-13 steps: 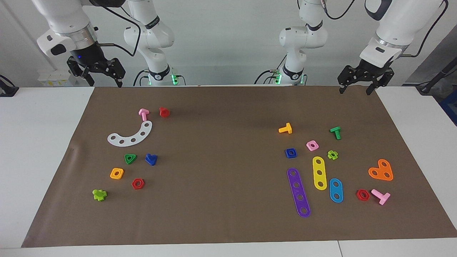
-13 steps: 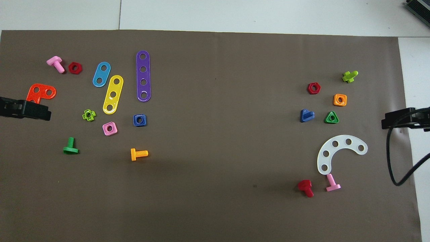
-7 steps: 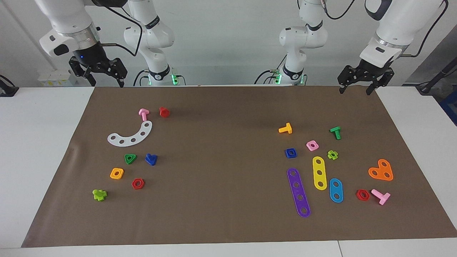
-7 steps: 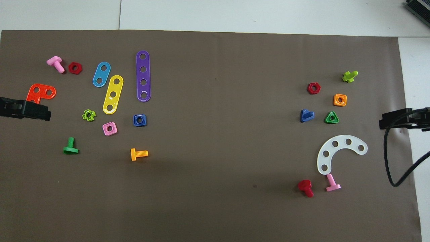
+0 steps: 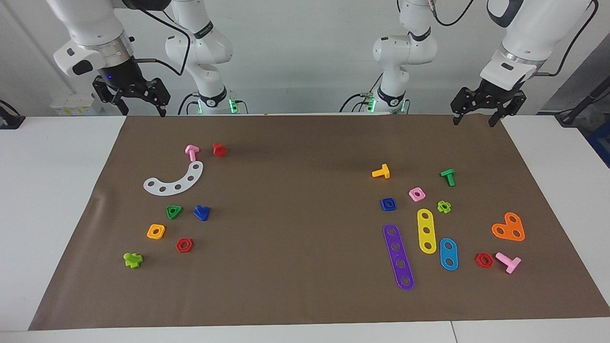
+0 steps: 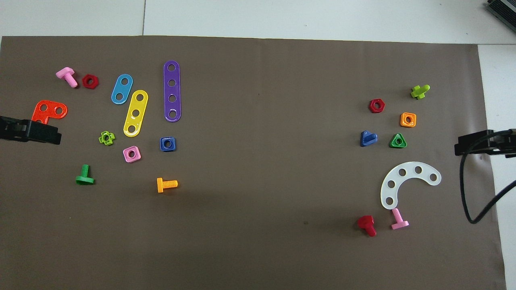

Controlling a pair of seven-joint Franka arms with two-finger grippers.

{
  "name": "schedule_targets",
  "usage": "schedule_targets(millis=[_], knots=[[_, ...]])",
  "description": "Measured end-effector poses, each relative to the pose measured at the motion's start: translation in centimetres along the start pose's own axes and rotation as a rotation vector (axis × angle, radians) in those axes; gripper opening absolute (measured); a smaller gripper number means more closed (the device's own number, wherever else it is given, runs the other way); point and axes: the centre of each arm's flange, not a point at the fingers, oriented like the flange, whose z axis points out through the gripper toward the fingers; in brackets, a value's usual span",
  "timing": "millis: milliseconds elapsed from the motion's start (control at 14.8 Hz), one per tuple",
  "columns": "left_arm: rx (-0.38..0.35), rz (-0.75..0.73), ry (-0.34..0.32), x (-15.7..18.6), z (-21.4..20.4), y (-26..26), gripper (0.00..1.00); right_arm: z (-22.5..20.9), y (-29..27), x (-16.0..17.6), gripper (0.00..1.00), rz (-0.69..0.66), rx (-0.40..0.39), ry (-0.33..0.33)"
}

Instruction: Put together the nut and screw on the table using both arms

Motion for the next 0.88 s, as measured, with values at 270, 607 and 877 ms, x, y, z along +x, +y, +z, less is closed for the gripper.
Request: schedule_targets(millis=[270,607,877], knots=[[0.0,0.0,0.0,0.0,0.0,0.0,1.0,2.9,-2.4,3.2,1.0,-0.039,0.007,0.073],[0.0,0.0,0.0,0.0,0.0,0.0,1.0,14.5,-4.9,9.7,1.0,-0.097,0.012,0.101],[0.0,0.0,0.0,0.0,0.0,0.0,1.0,25.3,-5.2,10.4,1.0,-0.153,0.014,0.131]])
